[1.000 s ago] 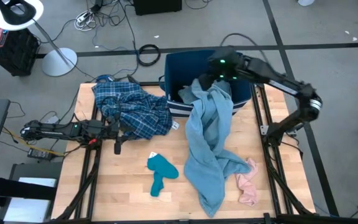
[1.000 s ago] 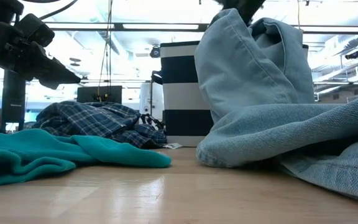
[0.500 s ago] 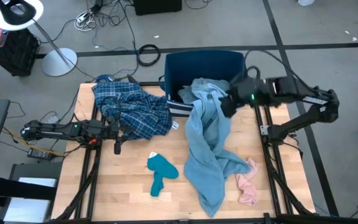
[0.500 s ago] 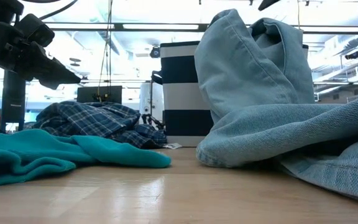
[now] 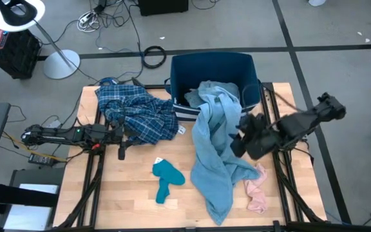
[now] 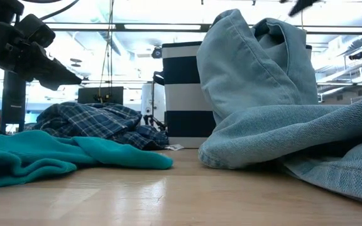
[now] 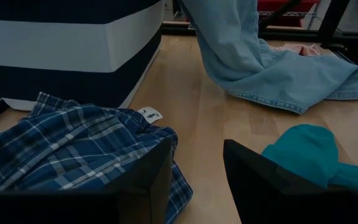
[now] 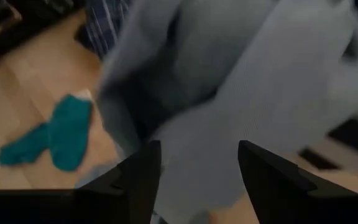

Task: Sort clothes
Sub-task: Put the blue jeans into the blue laundry bin

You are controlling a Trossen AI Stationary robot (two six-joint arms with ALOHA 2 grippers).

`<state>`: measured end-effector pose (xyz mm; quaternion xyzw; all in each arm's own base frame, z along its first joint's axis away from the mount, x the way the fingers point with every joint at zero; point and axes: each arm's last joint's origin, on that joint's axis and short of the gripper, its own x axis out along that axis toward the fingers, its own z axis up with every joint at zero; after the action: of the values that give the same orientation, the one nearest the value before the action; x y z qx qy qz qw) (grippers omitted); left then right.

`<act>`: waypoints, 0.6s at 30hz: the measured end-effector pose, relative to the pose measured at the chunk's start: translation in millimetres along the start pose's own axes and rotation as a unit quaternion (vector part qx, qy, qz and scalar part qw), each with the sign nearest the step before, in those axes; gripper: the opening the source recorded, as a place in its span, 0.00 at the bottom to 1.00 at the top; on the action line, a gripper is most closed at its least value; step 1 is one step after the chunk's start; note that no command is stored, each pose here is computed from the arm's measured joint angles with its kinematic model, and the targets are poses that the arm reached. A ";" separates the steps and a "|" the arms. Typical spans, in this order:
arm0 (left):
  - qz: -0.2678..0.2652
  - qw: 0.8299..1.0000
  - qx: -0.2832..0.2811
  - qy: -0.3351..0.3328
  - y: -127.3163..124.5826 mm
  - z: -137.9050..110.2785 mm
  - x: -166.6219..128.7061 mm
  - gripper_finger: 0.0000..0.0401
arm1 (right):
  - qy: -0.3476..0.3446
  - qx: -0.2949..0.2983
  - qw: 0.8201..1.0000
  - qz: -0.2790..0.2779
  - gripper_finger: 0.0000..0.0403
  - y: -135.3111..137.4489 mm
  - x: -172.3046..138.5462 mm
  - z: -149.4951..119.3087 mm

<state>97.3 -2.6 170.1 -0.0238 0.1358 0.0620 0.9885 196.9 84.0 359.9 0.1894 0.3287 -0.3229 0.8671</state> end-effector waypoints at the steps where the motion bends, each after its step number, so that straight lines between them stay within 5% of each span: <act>1: 0.000 1.000 -0.001 0.000 0.0 -0.1 0.0 0.38 | 0.007 -0.001 1.000 -0.007 0.53 0.1 4.4 -8.6; 8: 0.000 1.000 -0.006 0.002 0.1 -0.4 0.0 0.38 | 0.043 -0.009 0.999 -0.024 0.53 -0.9 31.1 -62.7; 18: 0.000 1.000 -0.007 0.003 0.0 -0.5 0.0 0.38 | 0.044 -0.007 0.998 0.034 0.54 0.1 77.2 -116.6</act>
<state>97.2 -2.6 169.6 -0.0312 0.1379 0.0632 0.9879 189.2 113.5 223.5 0.2086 0.3623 -0.2823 0.8634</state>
